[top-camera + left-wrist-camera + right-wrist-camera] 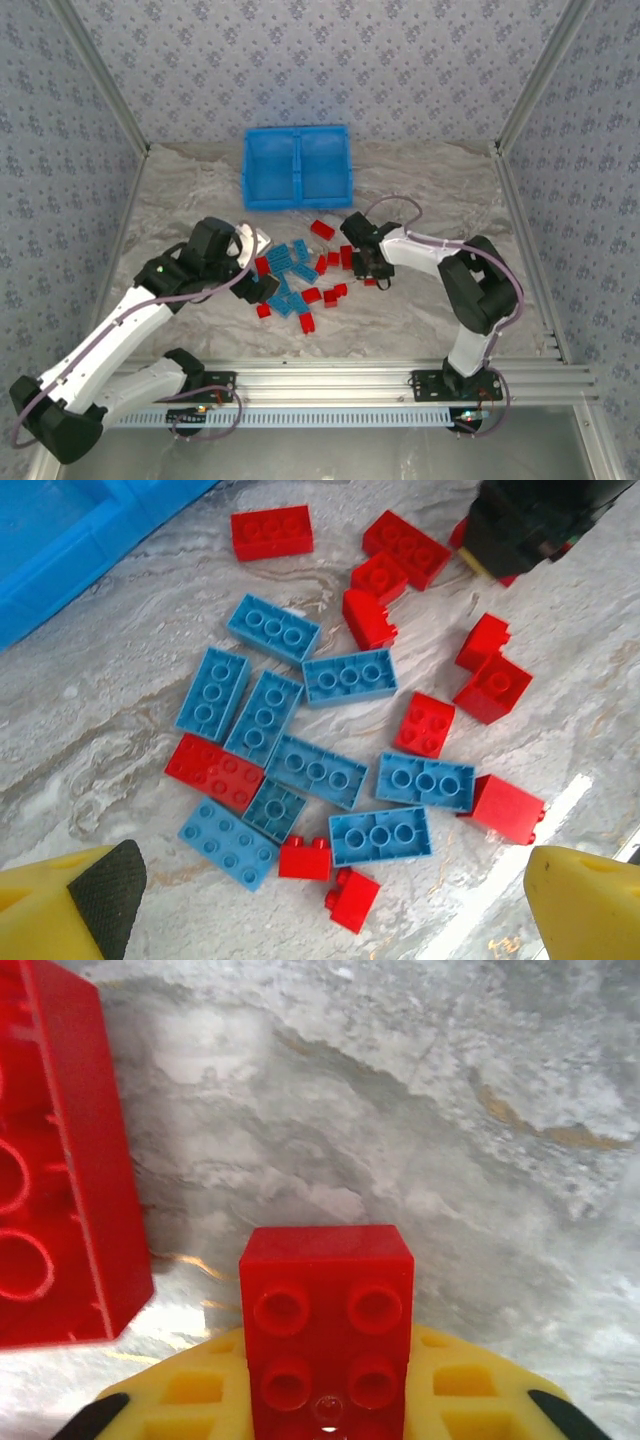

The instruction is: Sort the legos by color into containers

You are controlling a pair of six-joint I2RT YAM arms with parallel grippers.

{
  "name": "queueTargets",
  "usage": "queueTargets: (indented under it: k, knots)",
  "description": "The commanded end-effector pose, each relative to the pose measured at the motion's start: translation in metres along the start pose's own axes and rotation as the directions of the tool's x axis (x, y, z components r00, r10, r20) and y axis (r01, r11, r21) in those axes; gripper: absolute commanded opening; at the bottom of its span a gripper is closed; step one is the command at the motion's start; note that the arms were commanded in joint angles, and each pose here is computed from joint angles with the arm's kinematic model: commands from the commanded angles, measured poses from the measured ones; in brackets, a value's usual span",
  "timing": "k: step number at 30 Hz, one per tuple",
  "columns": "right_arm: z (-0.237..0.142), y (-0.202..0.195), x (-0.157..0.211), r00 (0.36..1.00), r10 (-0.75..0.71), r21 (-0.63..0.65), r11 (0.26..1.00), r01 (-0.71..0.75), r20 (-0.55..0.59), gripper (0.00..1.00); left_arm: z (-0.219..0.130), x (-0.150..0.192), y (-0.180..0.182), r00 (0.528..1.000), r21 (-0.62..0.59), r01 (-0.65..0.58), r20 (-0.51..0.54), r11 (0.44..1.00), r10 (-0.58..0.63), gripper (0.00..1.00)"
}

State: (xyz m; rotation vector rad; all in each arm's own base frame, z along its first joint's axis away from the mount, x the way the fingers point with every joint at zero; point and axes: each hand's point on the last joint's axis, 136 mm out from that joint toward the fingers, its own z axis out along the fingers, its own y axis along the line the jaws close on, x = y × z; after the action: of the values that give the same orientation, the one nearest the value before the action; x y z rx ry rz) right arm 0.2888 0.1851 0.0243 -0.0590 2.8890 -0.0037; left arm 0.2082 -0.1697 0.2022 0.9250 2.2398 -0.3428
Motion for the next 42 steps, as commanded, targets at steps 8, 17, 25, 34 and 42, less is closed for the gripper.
queueTargets:
  k: [8, 17, 25, 34, 42]
  knots:
    - [-0.175, 0.039, -0.082, 0.879, 0.010, -0.194, 0.976, 0.094, 0.477, 0.22, -0.039, -0.017, 0.022, 0.971, -0.162, 0.042, 0.239, 0.986, -0.002, 0.99]
    - [-0.176, 0.103, -0.207, 0.830, -0.042, -0.169, 0.972, 0.162, 0.556, 0.20, -0.058, -0.021, 0.028, 0.951, -0.207, 0.052, 0.307, 0.977, 0.015, 0.99]
    - [-0.088, 0.110, -0.279, 0.860, -0.045, -0.087, 0.991, 0.103, 0.509, 0.20, -0.063, -0.021, 0.031, 0.944, -0.231, 0.054, 0.328, 0.971, 0.026, 0.99]
    - [-0.030, 0.125, -0.284, 0.910, -0.035, -0.144, 0.984, 0.103, 0.413, 0.34, -0.064, -0.021, 0.036, 0.943, -0.255, 0.073, 0.331, 0.964, 0.016, 0.99]
    - [-0.086, 0.116, -0.292, 0.887, -0.014, -0.178, 0.978, 0.108, 0.462, 0.43, -0.061, -0.022, 0.050, 0.942, -0.309, 0.142, 0.335, 0.940, -0.032, 0.99]
